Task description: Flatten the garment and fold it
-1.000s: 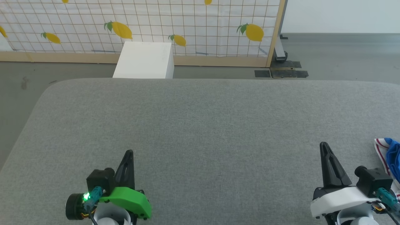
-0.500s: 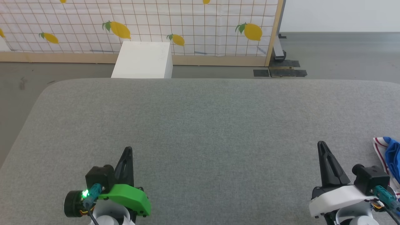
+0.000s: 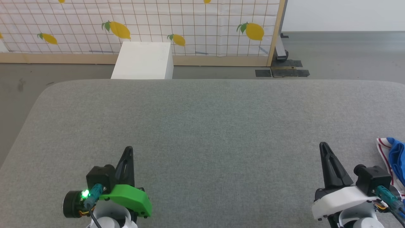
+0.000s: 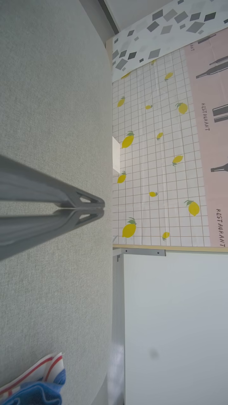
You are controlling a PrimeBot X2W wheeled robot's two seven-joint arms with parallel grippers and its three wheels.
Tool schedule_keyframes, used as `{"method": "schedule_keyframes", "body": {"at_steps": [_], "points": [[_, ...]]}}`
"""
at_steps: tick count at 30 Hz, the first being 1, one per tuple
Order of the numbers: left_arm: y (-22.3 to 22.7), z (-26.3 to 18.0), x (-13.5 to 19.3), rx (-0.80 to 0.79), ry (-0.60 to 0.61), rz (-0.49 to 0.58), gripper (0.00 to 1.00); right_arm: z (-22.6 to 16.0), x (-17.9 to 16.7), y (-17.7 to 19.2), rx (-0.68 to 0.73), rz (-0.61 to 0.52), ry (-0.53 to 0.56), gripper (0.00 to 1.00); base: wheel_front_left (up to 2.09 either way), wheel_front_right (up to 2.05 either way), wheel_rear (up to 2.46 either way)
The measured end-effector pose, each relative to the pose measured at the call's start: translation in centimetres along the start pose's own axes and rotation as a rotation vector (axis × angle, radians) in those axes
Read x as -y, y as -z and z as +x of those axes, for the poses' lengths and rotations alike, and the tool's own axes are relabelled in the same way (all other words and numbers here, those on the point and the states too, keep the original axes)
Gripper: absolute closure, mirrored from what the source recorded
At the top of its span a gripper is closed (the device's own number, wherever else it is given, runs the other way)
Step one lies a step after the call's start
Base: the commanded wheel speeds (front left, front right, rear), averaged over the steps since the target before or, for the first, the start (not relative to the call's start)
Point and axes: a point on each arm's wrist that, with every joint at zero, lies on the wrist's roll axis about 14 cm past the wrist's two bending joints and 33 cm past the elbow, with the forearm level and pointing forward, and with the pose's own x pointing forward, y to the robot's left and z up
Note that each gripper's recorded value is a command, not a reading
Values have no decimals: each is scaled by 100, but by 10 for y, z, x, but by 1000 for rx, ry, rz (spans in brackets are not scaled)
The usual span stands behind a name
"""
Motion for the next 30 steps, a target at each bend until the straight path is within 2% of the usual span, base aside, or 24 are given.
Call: {"method": "schedule_keyframes", "body": {"at_steps": [30], "points": [[-6,2,-1,-9,-3,37,100,0,-2,-1,-34,-48,-11,100,0,0,0]]}}
